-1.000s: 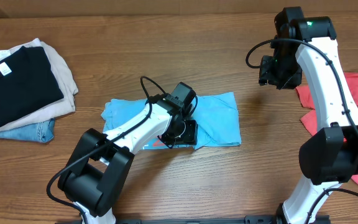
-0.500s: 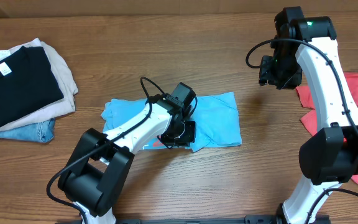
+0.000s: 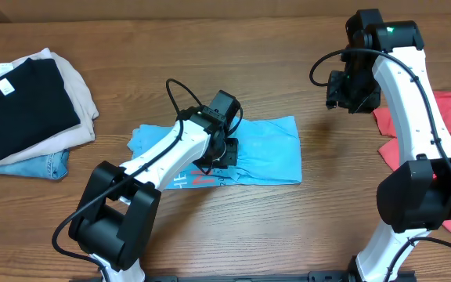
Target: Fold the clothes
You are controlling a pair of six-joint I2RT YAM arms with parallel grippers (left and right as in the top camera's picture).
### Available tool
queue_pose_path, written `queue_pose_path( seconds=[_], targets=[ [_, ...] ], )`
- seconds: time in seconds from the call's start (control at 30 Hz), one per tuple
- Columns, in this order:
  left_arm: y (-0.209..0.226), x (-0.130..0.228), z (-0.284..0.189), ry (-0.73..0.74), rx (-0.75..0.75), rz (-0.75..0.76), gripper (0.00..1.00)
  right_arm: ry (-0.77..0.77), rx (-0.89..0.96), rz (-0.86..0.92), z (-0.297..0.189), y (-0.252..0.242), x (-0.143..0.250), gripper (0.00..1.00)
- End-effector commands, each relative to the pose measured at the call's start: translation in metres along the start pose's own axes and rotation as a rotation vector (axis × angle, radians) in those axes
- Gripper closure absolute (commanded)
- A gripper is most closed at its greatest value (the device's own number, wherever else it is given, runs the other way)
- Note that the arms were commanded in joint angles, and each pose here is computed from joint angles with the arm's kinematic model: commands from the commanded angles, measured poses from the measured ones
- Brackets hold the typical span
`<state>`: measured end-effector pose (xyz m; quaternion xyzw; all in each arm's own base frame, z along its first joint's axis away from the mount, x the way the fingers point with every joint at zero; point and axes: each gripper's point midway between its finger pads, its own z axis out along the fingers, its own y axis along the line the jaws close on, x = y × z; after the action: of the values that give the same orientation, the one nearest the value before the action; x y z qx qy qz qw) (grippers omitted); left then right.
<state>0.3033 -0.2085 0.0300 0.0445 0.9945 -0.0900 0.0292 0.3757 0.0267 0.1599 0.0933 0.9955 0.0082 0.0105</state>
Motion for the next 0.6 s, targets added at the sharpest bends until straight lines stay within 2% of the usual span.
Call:
queue_pose_path(
  seconds=[0.0,0.07,0.17,0.27,0.43,0.5,0.57],
  targets=[
    [0.006,-0.009,-0.010,-0.049,-0.043,0.020,0.80,-0.011,-0.005,-0.006,-0.006,-0.001,-0.001,0.49],
    [0.007,-0.008,-0.010,-0.043,-0.046,0.020,0.67,-0.007,-0.004,-0.006,-0.006,-0.001,0.000,0.49],
    [0.007,-0.007,-0.010,-0.039,-0.048,0.020,0.67,-0.008,-0.004,-0.006,-0.006,-0.001,0.000,0.49],
    [0.012,-0.006,-0.015,-0.030,-0.054,0.005,0.73,-0.007,-0.004,-0.006,-0.006,-0.001,0.000,0.49],
    [0.028,-0.017,-0.049,-0.067,-0.052,-0.051,0.74,-0.006,-0.004,-0.013,-0.006,-0.001,0.001,0.49],
    [0.039,-0.025,-0.069,-0.107,-0.058,-0.084,0.72,-0.004,-0.003,-0.013,-0.006,-0.001,0.001,0.48],
    [0.056,-0.030,-0.088,-0.146,-0.080,-0.126,0.64,-0.002,-0.003,-0.015,-0.006,-0.001,0.001,0.48]
  ],
)
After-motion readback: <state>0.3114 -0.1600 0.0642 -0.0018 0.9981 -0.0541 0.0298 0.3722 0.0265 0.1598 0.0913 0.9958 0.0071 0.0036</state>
